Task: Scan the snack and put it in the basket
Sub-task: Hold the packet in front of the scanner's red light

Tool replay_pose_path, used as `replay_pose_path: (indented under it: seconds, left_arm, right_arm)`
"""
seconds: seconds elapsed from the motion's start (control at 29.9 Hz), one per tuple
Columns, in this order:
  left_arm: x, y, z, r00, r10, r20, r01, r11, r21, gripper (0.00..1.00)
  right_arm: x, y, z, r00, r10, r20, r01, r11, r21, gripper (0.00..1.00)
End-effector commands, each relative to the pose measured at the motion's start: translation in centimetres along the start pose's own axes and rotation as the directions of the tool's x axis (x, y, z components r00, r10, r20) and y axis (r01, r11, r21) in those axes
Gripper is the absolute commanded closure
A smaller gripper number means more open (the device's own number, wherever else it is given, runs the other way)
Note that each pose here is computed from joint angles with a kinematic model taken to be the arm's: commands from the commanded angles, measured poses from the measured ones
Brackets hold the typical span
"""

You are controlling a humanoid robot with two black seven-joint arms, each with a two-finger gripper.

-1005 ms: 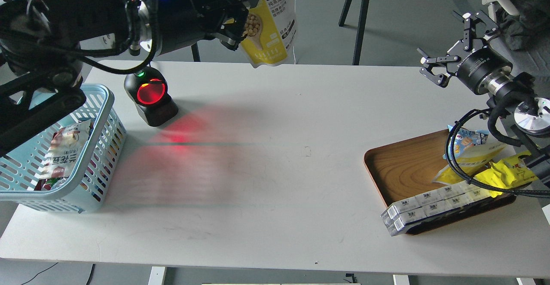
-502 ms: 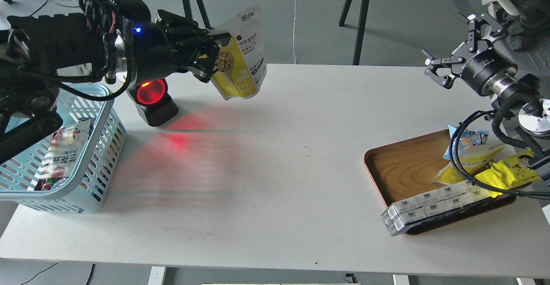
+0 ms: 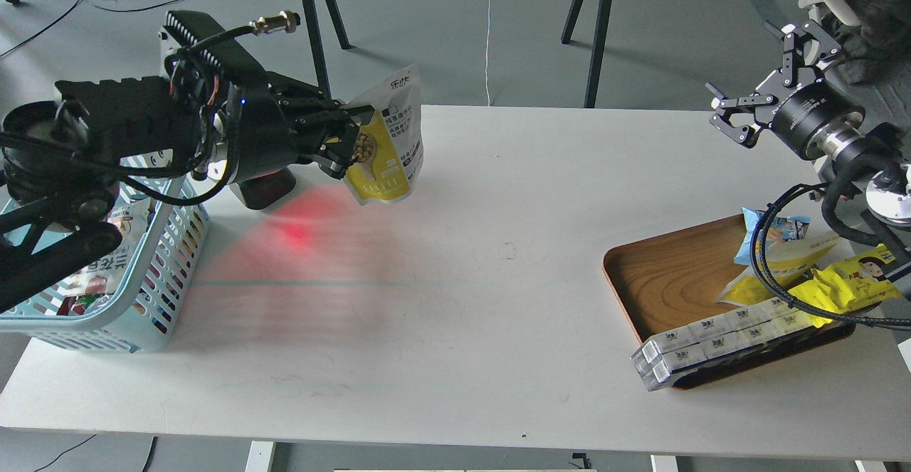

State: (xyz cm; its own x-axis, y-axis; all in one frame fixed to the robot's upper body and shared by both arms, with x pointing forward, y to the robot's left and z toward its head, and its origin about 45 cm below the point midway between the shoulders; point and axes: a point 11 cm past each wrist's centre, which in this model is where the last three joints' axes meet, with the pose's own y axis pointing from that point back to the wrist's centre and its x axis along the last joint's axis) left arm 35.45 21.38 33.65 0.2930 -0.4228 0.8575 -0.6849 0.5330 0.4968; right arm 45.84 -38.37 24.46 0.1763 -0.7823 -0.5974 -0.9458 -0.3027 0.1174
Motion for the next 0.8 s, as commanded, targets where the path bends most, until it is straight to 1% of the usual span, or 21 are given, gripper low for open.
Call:
replay_pose_path:
  seconds: [0.0,0.2,0.77]
  left_arm:
    - [-0.7,-0.2,0.2,1.0,-0.021,0.003,0.021,1.0,0.002,0.99]
    - [-2.2,-0.6,0.3,0.998,-0.066,0.008,0.066,0.998,0.02,0.99]
    - [-2.6,-0.5,-0.2,0.997,-0.075,0.011,0.074,0.995,0.064,0.99]
  right_arm:
    - [0.0,0.0,0.0,1.0,0.0,0.0,0.0,1.0,-0.001,0.01]
    - [0.0,0.0,0.1,1.0,0.001,0.001,-0.001,1.0,-0.002,0.01]
    - [0.1,0.0,0.2,1.0,0.004,0.0,-0.004,1.0,-0.005,0.01]
